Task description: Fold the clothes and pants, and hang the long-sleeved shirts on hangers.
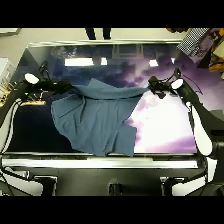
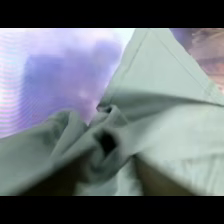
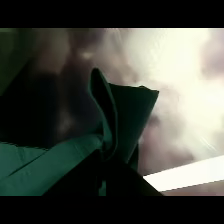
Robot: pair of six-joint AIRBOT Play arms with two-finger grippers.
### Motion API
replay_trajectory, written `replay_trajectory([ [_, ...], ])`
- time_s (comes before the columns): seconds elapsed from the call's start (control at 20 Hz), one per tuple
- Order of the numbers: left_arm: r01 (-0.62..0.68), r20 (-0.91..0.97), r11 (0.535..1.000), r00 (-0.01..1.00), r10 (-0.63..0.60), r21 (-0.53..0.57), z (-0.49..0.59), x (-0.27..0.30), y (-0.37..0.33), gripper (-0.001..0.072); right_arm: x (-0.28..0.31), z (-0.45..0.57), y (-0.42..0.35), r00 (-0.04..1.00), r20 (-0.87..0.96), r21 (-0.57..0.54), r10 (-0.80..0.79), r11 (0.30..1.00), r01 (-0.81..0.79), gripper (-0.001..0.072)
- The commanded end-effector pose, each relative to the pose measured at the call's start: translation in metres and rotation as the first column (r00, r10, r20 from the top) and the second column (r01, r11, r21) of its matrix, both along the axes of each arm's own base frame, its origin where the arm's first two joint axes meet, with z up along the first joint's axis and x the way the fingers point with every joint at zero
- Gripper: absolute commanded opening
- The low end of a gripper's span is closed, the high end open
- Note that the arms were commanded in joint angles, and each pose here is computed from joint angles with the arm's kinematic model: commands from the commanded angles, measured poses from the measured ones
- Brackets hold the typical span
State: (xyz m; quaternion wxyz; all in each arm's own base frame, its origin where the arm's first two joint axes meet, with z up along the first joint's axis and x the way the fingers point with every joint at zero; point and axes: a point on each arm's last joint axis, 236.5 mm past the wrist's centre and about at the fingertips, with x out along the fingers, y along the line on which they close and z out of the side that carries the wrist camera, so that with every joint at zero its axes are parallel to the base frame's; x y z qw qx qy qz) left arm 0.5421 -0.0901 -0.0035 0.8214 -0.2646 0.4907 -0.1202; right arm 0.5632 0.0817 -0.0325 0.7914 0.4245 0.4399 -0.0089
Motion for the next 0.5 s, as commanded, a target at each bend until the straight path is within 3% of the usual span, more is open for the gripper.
replay_trajectory([
  [0.0,0.028,-0.012,1.0,1.0,-0.028,-0.008,0.047,-0.026,0.024,0.0618,-0.005,0.0,0.006,1.0,-0.02,0.02,0.015,1.0,-0.015,0.0033],
  [0.25,-0.055,-0.102,0.998,0.993,0.054,-0.006,0.1,-0.132,0.055,0.0617,-0.01,0.024,0.009,0.998,0.017,-0.001,0.059,0.998,-0.059,0.0033],
  [0.35,-0.111,-0.181,0.987,0.979,0.089,-0.113,0.086,-0.182,0.026,0.0617,-0.015,0.032,0.012,0.996,0.02,-0.005,0.083,0.997,-0.083,0.0033],
  [0.45,-0.161,-0.251,0.945,0.964,0.089,-0.284,0.07,-0.228,-0.025,0.0617,-0.021,0.038,0.015,0.994,0.014,-0.004,0.107,0.994,-0.107,0.0033],
])
